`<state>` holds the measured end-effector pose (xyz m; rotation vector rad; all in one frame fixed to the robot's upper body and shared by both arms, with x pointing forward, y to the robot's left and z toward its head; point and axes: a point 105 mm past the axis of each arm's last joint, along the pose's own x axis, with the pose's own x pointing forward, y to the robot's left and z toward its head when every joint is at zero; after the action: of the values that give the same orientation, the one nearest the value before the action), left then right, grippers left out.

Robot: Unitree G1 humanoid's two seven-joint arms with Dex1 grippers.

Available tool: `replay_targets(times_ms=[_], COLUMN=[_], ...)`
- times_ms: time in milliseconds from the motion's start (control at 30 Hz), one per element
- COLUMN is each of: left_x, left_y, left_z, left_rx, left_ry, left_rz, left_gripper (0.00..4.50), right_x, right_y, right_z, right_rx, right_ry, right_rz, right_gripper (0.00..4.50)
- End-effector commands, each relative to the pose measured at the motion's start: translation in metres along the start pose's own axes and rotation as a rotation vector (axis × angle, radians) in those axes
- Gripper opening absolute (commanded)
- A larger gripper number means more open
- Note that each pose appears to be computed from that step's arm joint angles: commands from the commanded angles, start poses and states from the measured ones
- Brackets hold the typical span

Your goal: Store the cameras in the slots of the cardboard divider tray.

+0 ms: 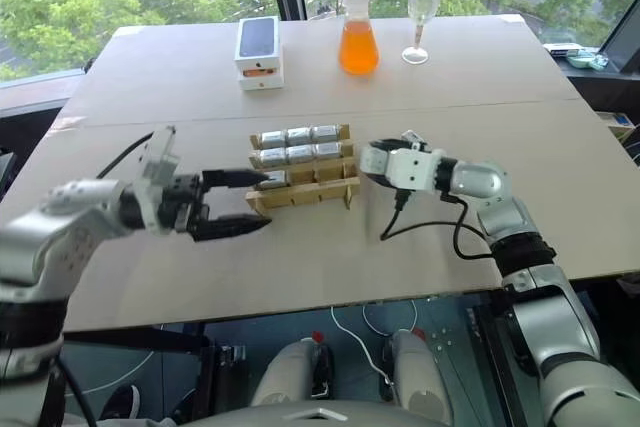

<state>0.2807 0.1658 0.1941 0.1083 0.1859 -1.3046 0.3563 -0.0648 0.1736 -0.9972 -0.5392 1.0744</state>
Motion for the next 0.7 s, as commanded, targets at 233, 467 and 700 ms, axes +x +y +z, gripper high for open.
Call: replay_targets(times_ms=[233,467,700], left_x=[0.022,0.035,0.048], left_y=[0.041,0.04,0.037], left_z=[0.025,0.024,0.024], left_rx=[0.049,0.094,0.107], left_ry=[0.044,0.119,0.135], left_rz=[-0.112,-0.226,-0.279], left_gripper=[4.5,4.5,4.5], right_x=[0.024,0.037,0.044], right_y=[-0.001,0.013,0.019], right_z=[0.071,0.076,0.069], right_rx=[-0.527,-0.566,-0.579], right_ry=[-0.181,-0.179,-0.144], right_rz=[0.011,0.053,0.07], right_gripper=[1.99,1.99,1.99])
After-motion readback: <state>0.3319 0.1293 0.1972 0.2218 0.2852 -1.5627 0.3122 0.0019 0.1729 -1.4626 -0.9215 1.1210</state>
